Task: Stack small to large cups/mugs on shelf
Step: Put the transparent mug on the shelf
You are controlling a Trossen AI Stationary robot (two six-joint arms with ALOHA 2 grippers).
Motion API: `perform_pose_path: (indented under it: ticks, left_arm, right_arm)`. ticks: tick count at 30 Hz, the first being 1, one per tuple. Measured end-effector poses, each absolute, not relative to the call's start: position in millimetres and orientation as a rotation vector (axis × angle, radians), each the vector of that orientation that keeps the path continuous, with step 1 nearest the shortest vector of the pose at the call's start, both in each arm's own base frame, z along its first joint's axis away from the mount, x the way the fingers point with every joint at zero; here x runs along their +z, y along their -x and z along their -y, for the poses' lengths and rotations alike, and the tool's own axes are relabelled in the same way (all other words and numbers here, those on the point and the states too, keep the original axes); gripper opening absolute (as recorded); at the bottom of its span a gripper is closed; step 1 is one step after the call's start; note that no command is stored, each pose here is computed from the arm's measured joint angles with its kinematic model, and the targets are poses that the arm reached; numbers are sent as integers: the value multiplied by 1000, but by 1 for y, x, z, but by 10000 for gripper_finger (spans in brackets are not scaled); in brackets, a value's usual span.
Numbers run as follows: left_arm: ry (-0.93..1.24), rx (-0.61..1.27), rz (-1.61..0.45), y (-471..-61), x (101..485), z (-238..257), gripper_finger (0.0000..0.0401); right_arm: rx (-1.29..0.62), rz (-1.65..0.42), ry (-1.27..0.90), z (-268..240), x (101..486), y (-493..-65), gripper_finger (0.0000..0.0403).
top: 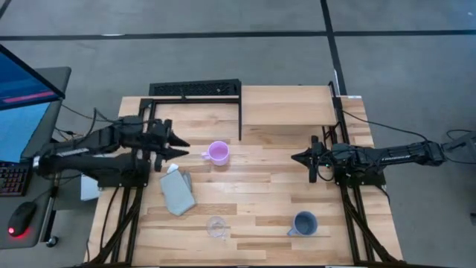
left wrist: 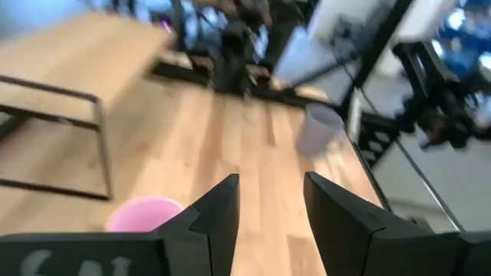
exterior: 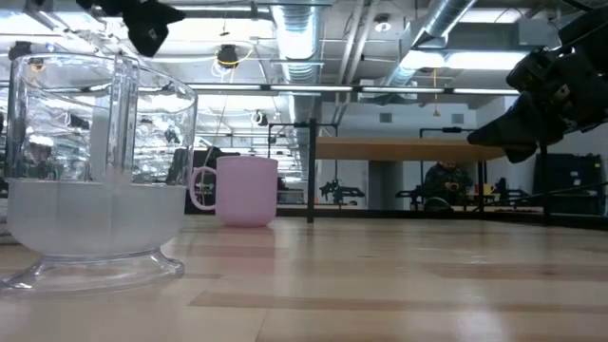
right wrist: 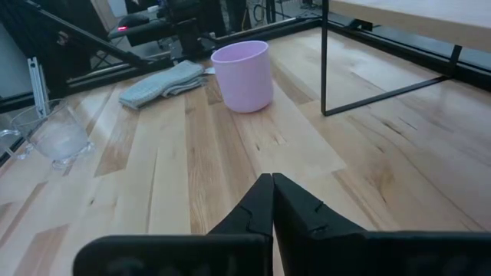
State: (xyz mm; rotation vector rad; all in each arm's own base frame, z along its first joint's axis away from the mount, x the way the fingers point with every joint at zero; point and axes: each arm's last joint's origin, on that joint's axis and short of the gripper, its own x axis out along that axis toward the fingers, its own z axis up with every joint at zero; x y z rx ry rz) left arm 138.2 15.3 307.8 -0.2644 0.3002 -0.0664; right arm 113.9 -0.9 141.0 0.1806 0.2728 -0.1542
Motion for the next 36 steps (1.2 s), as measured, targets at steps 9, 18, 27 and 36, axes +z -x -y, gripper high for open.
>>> perform_pose_path:
  ticks: [9, 18, 27, 36]
  left_arm:
    - [230, -201, -525, -187, 331, 26, 137]
    - [236, -97, -841, -227, 330, 76, 137]
    - [245, -152, -1012, -273, 316, 127, 137]
    - [291, -93, -1263, -306, 284, 148, 137]
  right_arm:
    - [-155, -273, -181, 1, 141, -114, 29]
    - [-154, -273, -181, 1, 141, -114, 28]
    - [-154, -272, -181, 1, 141, -114, 27]
    - [-154, -273, -181, 1, 141, -114, 27]
